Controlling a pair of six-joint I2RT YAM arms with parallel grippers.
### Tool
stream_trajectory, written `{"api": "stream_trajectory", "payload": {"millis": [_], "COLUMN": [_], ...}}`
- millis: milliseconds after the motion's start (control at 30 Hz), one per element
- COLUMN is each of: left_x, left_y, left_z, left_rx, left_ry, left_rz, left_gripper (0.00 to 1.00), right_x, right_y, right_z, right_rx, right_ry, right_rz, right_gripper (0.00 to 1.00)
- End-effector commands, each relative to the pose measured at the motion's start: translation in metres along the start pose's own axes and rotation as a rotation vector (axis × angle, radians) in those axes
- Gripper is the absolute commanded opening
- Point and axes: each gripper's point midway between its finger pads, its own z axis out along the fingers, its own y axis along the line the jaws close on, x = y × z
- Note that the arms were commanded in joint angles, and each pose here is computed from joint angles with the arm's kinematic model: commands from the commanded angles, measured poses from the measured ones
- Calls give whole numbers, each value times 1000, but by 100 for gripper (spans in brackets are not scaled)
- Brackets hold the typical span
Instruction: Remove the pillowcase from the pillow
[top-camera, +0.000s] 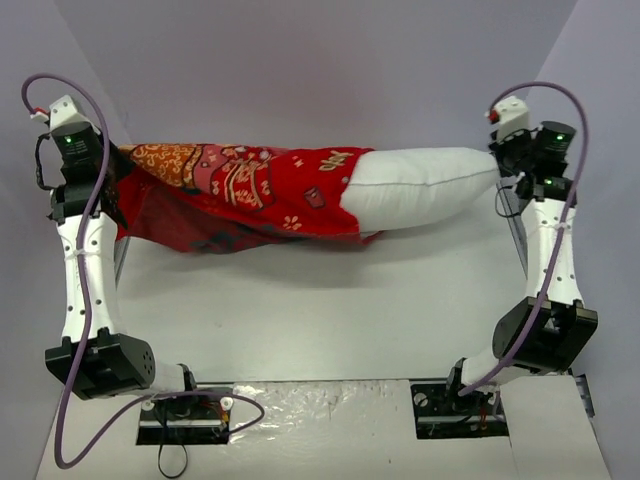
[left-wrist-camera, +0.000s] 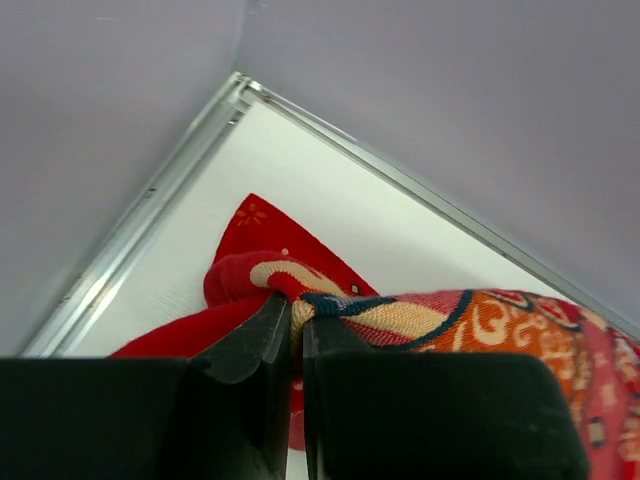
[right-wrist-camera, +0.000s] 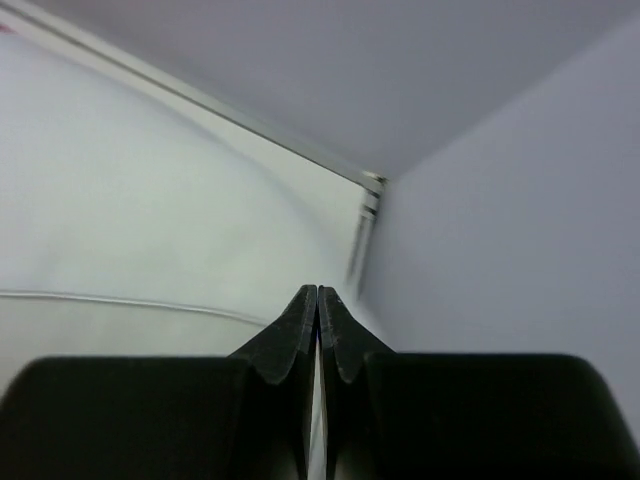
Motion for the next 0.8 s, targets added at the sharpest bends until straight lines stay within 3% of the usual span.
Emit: {"api": "stream_trajectory", "payload": {"millis": [0, 133, 200, 267, 300, 367, 433, 467, 500, 533, 567, 600, 633, 667, 767], "left_x": [-94, -96, -91, -82, -69, -54, -30, -13, -4, 5, 9, 23, 26, 29, 35], "left_y": [32, 36, 31, 15, 7, -9, -20, -27, -28, -30, -34, -36, -42, -48, -62], "left_z": [-29, -29, -23, -13, -5, 2, 9, 10, 10, 9, 4, 4, -3, -7, -25], "left_rx": [-167, -191, -160, -83, -53, 23, 71, 122, 135, 150, 181, 208, 235, 267, 345], "left_ry": [-316, -319, -306, -274, -241, -205, -158, -123, -102, -82, -80, -51, -49, -48, -34], "left_rz": [-3, 13, -2, -17, -25, -32, -24, -12, -8, -8, -8, -3, 4, 11, 36], "left_gripper": [2, 2, 2, 2, 2, 2, 2, 2, 4, 11, 34, 47, 54, 65, 75], "right_x": [0, 15, 19, 15, 1, -3, -22, -42, -48, -60, -51, -55, -68, -56, -51], "right_y": [-71, -92, -79, -18, 15, 84, 142, 149, 156, 159, 168, 171, 174, 187, 199], "right_z": [-32, -36, -32, -26, -31, -34, -34, -20, -9, -1, 22, 30, 38, 56, 78], "right_rx": [195, 233, 176, -107, -256, -466, -554, -507, -477, -445, -488, -502, -494, -509, -428], "right_ry": [-21, -7, 5, -10, -73, -89, -124, -157, -138, -96, -42, -17, 30, 102, 222], "right_rz": [72, 128, 135, 50, -17, -204, -290, -277, -196, 41, 177, 307, 550, 665, 1029], "right_gripper": [0, 0, 0, 29, 57, 77, 95, 100, 100, 100, 100, 100, 99, 99, 100]}}
